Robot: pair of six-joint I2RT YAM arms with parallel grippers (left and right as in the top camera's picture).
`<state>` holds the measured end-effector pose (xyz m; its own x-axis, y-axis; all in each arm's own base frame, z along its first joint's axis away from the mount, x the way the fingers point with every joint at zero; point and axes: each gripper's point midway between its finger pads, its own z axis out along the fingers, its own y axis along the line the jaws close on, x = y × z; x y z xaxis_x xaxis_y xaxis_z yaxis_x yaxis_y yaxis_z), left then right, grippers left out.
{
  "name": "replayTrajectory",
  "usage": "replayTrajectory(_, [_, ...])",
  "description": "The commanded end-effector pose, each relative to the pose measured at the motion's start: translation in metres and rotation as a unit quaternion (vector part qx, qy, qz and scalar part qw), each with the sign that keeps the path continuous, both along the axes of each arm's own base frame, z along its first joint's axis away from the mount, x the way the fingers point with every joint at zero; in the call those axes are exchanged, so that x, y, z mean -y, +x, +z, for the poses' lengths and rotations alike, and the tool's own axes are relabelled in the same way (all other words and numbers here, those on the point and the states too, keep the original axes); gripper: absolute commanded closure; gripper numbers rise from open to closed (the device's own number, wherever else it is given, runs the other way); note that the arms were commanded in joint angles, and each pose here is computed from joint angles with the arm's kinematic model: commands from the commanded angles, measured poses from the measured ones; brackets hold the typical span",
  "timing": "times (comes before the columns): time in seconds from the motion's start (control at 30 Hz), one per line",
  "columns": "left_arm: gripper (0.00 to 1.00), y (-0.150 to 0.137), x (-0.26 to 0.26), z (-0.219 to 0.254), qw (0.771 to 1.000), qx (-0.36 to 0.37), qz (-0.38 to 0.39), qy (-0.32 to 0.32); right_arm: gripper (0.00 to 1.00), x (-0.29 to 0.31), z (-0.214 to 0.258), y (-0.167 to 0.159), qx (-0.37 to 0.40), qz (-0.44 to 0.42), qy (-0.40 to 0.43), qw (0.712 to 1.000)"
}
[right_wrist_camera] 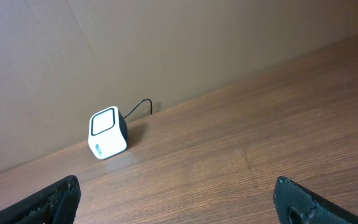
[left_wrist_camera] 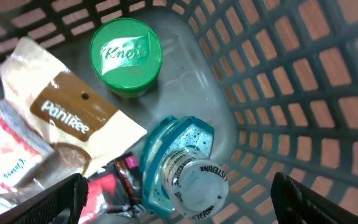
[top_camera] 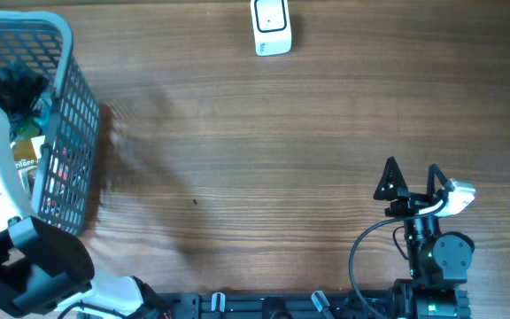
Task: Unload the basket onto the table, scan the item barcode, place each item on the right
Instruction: 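Reach into the basket and grasp the blue Listerine bottle with left gripper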
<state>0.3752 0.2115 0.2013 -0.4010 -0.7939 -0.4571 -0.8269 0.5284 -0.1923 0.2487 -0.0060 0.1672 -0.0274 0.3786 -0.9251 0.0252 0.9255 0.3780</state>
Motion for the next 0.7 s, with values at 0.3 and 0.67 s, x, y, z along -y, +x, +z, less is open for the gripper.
replayTrajectory(0.3, [0.02, 0.004, 0.007, -0.032, 0.991, -0.066, -0.117, 0.004, 0.00, 0.000, 0.001, 0.000, 0.003, 0.001, -0.008, 1.000])
replayTrajectory(0.67, [0.15, 0.013, 0.002, -0.081, 0.987, -0.105, -0.117, -0.023, 0.00, 0.000, 0.001, 0.000, 0.003, 0.001, -0.008, 1.000])
